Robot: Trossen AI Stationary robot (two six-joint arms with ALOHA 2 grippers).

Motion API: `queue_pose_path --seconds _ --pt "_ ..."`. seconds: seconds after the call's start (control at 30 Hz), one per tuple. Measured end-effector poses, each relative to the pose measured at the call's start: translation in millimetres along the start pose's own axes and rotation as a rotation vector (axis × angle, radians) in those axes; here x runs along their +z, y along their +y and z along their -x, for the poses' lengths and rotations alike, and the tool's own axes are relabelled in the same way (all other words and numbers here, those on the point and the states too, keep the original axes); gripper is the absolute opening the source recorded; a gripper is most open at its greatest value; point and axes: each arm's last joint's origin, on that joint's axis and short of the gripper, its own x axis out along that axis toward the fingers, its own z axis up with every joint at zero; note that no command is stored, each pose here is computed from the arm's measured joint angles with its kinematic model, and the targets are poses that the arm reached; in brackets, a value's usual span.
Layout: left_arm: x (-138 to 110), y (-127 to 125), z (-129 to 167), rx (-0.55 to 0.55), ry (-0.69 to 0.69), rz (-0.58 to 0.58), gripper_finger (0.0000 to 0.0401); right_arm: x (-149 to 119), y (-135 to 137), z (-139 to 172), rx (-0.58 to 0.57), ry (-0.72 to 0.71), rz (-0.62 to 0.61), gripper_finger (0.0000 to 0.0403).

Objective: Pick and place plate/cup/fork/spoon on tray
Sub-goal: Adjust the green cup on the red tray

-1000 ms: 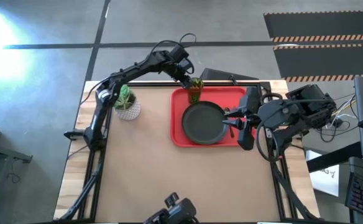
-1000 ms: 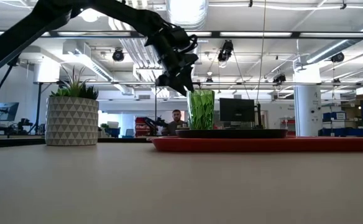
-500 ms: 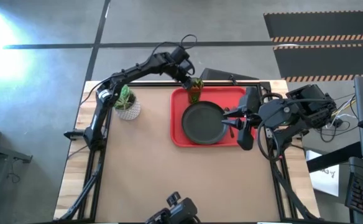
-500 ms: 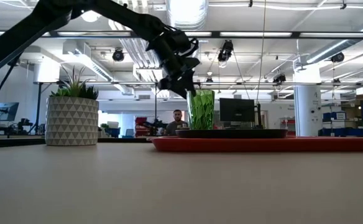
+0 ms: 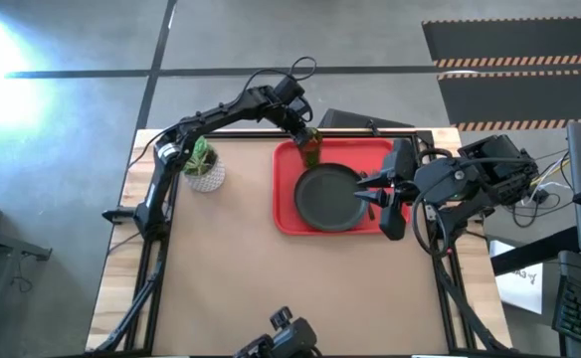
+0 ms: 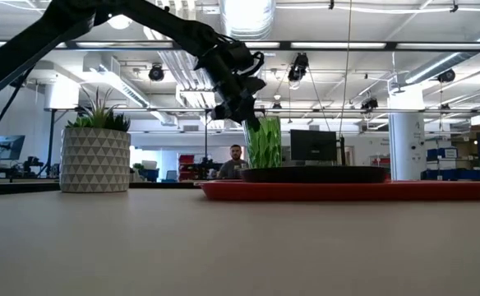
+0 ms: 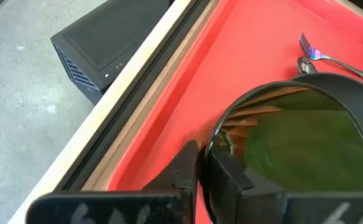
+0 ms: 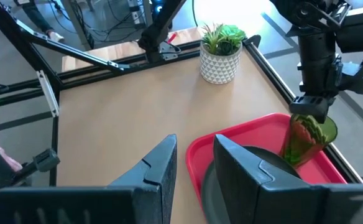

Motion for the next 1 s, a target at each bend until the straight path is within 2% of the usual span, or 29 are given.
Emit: queue_pose_path --seconds 0.27,0.7,1.0 --pt "-4 -3 5 -0.008 0.054 0.003 0.0002 0 0 0 -0.001 0.002 0.005 0.0095" --pt "-6 -3 54 0.103 0.081 -0.008 0.0001 0 0 0 -0.001 0.004 0.016 0.0095" --pt "-12 8 50 0.153 0.13 0.011 0.0 0 0 0 -0.001 0.004 0.013 0.0095"
